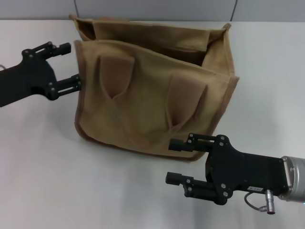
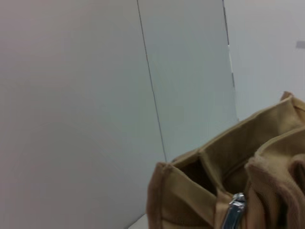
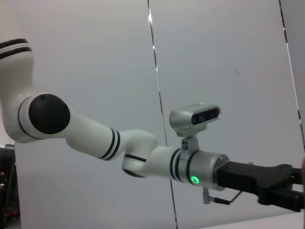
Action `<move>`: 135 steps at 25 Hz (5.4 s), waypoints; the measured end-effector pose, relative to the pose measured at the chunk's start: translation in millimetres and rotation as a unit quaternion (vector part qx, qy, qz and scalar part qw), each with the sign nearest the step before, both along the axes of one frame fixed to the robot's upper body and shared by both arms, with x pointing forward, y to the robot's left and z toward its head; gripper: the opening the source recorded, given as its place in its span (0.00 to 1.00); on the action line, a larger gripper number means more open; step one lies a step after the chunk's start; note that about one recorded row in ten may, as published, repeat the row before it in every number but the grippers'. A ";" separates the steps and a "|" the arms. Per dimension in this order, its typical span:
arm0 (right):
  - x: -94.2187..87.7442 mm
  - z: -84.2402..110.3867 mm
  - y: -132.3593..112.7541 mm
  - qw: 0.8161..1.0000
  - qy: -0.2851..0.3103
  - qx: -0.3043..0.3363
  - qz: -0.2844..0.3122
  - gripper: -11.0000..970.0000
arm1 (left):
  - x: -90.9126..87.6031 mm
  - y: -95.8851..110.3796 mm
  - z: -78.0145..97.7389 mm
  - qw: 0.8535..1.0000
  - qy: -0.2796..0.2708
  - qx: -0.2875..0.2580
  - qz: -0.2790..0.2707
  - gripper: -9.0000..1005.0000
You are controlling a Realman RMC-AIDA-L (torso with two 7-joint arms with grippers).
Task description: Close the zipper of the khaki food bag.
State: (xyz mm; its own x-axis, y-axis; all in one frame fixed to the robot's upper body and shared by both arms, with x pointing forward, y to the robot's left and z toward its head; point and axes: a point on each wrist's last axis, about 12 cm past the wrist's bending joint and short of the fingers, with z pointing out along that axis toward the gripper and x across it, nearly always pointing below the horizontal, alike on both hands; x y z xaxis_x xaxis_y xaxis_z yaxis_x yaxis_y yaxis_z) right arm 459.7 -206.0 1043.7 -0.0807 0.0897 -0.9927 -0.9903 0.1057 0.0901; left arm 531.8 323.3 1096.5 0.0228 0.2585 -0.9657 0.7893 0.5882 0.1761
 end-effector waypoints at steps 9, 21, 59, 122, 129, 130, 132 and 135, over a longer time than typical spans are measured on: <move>-3.4 -2.0 1.5 1.000 0.001 0.003 -0.001 0.63 | 9.0 1.6 4.7 0.999 -0.021 -0.024 0.039 0.71; -5.7 -4.1 1.9 1.000 -0.001 0.001 -0.005 0.63 | 7.7 -9.5 0.2 0.999 -0.016 -0.024 0.026 0.70; -4.8 -3.6 1.7 1.000 -0.002 0.004 -0.009 0.63 | -5.9 7.4 9.1 1.000 0.016 0.004 0.022 0.56; -0.5 -4.6 1.8 1.000 -0.003 -0.004 -0.022 0.63 | 2.9 -14.6 18.0 0.996 0.000 -0.086 0.024 0.13; -3.7 0.9 -0.6 0.999 -0.004 0.030 -0.029 0.63 | -5.7 -13.4 24.3 0.993 -0.012 -0.120 0.008 0.05; -4.6 2.7 -1.2 0.999 -0.006 0.040 -0.030 0.63 | -6.2 -13.7 24.6 0.993 -0.011 -0.122 0.005 0.04; -6.5 7.7 -2.8 0.998 -0.012 0.063 -0.028 0.63 | -6.5 -14.0 24.6 0.992 -0.011 -0.123 0.003 0.04; -8.8 17.4 -5.7 0.994 -0.030 0.104 -0.025 0.63 | -9.3 -16.4 26.4 0.991 -0.014 -0.133 -0.011 0.04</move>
State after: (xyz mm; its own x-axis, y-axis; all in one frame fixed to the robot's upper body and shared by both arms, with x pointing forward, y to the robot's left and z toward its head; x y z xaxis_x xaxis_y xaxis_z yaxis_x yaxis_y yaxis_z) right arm 450.9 -211.6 1061.1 -0.0113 0.2968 -0.9549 -0.9885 0.1406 0.0554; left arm 522.5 307.0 1122.9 0.0543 -0.0051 -0.9985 0.7993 0.5996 0.0404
